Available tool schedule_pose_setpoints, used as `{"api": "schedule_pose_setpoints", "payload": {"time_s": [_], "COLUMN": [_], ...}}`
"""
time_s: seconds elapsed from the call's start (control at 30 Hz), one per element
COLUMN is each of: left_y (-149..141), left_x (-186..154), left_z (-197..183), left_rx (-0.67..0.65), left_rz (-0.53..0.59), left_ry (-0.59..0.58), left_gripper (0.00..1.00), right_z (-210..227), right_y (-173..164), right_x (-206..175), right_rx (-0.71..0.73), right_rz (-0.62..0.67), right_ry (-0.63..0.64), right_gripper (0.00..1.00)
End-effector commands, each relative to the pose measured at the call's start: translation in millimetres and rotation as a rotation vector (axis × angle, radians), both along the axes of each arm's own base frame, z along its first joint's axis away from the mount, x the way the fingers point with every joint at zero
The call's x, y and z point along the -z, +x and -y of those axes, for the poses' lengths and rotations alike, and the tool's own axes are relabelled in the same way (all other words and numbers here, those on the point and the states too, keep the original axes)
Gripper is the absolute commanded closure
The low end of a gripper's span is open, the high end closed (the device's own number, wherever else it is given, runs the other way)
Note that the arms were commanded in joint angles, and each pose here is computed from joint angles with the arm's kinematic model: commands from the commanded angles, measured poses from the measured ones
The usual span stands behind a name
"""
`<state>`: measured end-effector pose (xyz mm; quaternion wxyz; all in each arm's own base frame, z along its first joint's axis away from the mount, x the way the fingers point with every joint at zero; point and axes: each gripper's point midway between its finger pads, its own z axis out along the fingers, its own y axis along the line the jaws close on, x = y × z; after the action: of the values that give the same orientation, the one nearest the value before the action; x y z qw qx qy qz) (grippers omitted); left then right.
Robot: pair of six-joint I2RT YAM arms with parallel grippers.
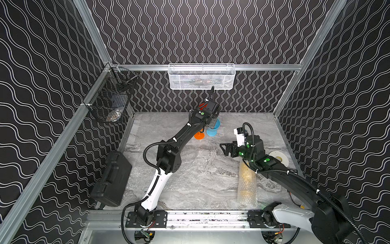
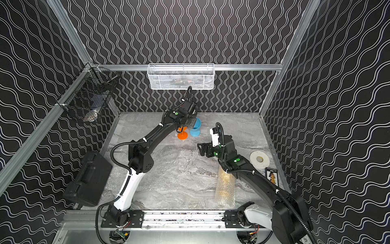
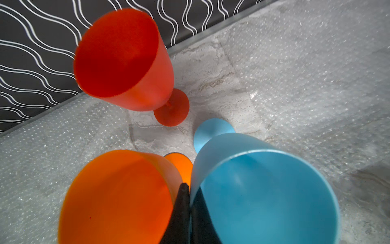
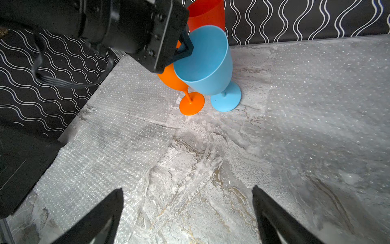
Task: Unpack wine glasses from bubble wrap
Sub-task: Place the wine glass at the center of the board.
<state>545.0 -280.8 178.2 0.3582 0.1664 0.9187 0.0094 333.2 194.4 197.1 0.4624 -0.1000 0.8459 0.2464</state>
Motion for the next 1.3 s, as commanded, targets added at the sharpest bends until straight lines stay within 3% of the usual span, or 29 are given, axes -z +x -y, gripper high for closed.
{"api": "schedule_pose_setpoints", "payload": {"time_s": [0.0,0.23,0.4,0.9,1.27], "left_y": [1,-1,-3,-13,-47], "left_x": [-2,-8,-19,-59,-74], "left_z": [-2,-2,2,4,3], "left_rx": [0.009,0.008,0.012,0.020,0.060], "left_rz": [0.005,0.013,0.019,0.067,0.030], "left_ry": [0.010,-0.004,-0.042,-0.113,-0.213], "left_gripper": [0.99,0.69,0.60,0.59,0.58], "right_z": [-2,-2,-2,-4,6], "right_y": [2,2,2,7,11], "right_x": [-5,-5,-3,-2,3], "right_rx": [-0.007,-0.004,-0.004,0.006,0.076], "right_rz": [0.022,0.023,0.021,0.011,-0.046], "right_ry": [0.012,0.015,0.013,0.024,0.015], "right_gripper": [0.04,0.04,0.04,0.04,0.04]}}
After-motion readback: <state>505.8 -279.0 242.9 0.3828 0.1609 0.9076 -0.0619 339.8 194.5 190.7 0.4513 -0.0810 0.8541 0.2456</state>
